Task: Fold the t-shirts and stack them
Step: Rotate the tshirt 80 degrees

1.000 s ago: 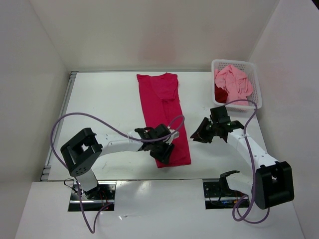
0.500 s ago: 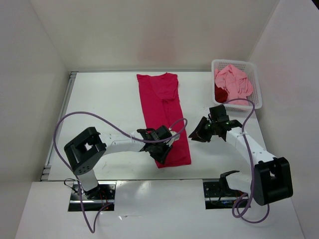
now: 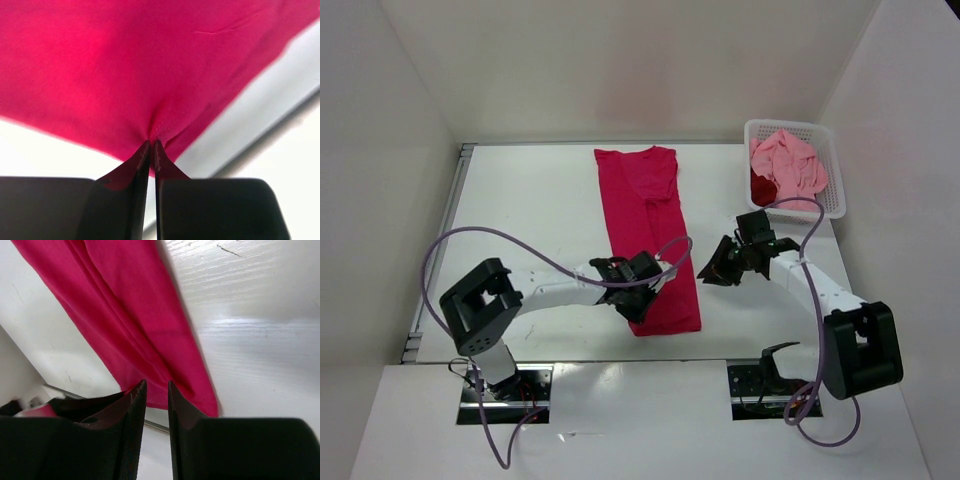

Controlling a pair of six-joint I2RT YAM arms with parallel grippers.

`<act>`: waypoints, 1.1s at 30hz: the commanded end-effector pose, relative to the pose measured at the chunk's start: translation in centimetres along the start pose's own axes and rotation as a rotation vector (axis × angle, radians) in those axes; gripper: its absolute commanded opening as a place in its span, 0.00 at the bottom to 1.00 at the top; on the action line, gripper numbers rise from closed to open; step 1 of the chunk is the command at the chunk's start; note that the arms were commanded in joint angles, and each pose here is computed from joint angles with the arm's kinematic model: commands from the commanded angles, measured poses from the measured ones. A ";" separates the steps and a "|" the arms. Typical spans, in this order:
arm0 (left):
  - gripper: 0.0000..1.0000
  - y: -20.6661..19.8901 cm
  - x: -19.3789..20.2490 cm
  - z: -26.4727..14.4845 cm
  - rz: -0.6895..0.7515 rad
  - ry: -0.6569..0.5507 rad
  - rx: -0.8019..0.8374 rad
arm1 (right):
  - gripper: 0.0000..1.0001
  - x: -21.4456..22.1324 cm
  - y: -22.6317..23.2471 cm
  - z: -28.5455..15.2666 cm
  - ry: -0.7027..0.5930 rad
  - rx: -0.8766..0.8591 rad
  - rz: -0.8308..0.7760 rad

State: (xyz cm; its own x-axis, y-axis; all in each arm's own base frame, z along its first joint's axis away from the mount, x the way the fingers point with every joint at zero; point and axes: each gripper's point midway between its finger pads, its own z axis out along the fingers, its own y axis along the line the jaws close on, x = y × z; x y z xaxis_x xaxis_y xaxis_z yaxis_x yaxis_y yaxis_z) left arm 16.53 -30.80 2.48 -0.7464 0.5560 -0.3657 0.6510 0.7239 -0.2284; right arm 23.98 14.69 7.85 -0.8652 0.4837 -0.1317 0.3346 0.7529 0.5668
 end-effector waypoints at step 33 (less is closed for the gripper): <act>0.49 2.4 1.4 -7.1 -0.498 -0.128 0.040 | 0.30 0.8 1.9 3.6 0.082 0.039 -0.165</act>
State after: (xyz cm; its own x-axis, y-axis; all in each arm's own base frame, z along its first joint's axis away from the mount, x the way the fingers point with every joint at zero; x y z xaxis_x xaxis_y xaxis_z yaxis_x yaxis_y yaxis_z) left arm 14.32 -23.07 7.44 -0.9587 0.0123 -0.2841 0.1381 0.8936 -0.4271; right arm 23.17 17.08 4.08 -0.9344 0.3511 -0.0594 0.2782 0.8240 0.4936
